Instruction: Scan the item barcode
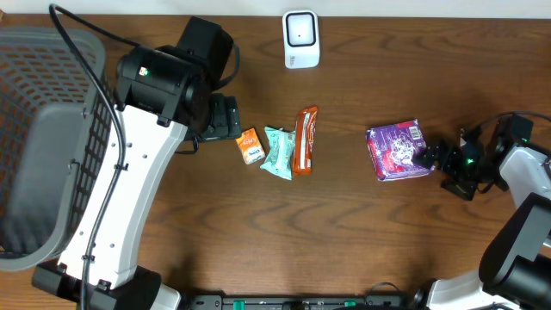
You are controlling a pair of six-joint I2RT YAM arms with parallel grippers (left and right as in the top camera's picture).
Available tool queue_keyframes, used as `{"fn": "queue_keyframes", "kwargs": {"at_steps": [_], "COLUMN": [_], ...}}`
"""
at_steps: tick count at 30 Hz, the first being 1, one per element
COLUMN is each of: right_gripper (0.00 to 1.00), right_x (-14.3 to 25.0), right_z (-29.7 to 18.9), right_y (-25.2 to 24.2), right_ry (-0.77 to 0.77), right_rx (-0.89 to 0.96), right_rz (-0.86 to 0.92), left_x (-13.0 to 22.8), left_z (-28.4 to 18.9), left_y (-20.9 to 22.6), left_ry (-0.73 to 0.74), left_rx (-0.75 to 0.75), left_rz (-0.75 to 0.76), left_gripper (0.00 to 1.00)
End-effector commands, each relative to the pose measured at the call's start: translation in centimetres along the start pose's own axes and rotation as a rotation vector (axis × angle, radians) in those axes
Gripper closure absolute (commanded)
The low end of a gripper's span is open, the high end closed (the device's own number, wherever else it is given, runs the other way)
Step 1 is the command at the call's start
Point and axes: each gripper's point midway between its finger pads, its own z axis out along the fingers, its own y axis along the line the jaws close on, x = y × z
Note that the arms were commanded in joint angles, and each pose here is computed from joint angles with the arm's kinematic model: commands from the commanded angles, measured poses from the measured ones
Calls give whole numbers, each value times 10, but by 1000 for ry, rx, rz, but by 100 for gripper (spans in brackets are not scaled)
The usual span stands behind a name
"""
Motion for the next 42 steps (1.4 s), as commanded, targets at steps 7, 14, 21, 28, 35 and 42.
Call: {"fn": "queue_keyframes", "kwargs": {"at_steps": [7, 14, 21, 28, 35, 42], "right_gripper": [1, 2, 14, 99, 99, 99], "right_x": [-5, -3, 12, 11, -17, -37], "right_z": [-6, 2, 36, 36, 1, -55], "right_y": [33, 43, 37, 39, 45, 36], "right_ry": [-38, -42, -68, -69, -71, -179], "right_rx": [-175, -216, -232, -224, -55, 480], "right_rz": [-147, -150, -73, -64, -65, -42], "left_x": [9, 9, 9, 9, 9, 9], "left_z": [-2, -2, -2, -2, -2, -2], "left_y": [7, 7, 7, 7, 7, 7], "left_ry": [34, 34, 34, 34, 34, 34], "left_rx": [-22, -22, -22, -22, -22, -22], "left_rz": [1, 1, 1, 1, 1, 1], "left_gripper": [2, 2, 2, 2, 2, 2]}}
